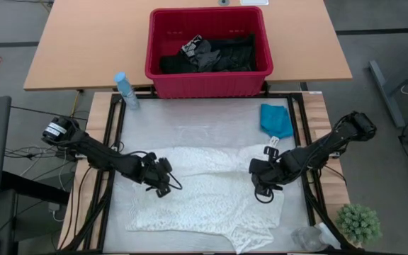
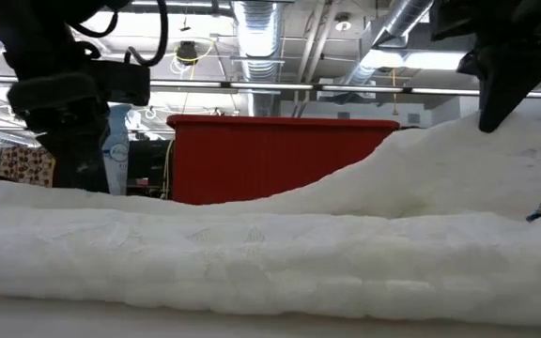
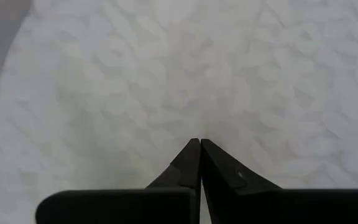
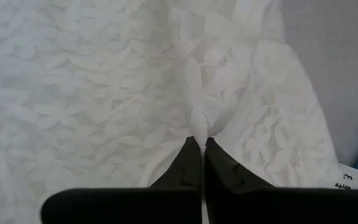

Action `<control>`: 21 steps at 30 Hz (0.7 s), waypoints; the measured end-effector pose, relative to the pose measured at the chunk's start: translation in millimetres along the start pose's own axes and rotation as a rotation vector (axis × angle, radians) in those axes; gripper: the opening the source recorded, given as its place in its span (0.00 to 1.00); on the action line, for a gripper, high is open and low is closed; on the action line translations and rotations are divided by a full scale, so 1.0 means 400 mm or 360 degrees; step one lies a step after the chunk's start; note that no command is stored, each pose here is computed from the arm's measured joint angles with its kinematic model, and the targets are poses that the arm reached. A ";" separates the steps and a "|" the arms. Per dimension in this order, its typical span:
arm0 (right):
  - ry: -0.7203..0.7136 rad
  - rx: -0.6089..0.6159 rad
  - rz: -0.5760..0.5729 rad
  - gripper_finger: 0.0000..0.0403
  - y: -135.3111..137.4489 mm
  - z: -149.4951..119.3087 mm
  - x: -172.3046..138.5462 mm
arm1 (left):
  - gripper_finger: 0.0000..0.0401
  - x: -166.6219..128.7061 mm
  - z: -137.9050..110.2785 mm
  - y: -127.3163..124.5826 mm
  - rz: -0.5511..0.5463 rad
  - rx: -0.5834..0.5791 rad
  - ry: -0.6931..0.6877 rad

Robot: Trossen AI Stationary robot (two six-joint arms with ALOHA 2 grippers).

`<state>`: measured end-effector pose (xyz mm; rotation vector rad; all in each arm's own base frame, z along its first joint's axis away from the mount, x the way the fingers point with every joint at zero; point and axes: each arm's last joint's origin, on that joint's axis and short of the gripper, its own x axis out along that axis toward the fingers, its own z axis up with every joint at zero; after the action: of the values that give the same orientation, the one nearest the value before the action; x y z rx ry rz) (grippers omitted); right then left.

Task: Fold laundry
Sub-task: Fold the white shirt

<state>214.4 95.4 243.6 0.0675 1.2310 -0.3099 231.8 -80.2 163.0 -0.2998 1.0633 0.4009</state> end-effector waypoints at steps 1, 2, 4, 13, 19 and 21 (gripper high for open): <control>-0.0003 -0.0003 0.0004 0.09 0.002 -0.001 -0.001 | 0.00 0.000 0.000 0.000 0.0001 0.0000 -0.0001; -0.0006 -0.0002 0.0006 0.12 0.002 0.000 -0.001 | 0.00 0.000 0.000 0.000 0.0001 0.0000 0.0000; -0.0001 -0.0001 0.0015 0.17 0.003 0.000 -0.001 | 0.00 0.000 0.000 0.000 -0.0002 0.0001 0.0001; 0.0095 -0.0079 0.0147 0.40 0.015 -0.010 -0.004 | 0.00 -0.001 -0.013 0.010 0.0043 -0.0010 0.0106; -0.0044 -0.0103 0.0010 0.49 0.010 -0.015 0.011 | 0.00 -0.006 -0.010 0.008 0.0013 0.0039 0.0126; -0.0028 -0.0018 -0.0049 0.49 -0.012 -0.017 0.042 | 0.00 -0.008 -0.002 0.010 0.0047 0.0066 0.0084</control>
<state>211.9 88.9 226.3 0.0360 1.2171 -0.3297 228.1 -77.6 165.3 -0.2592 1.1275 0.3985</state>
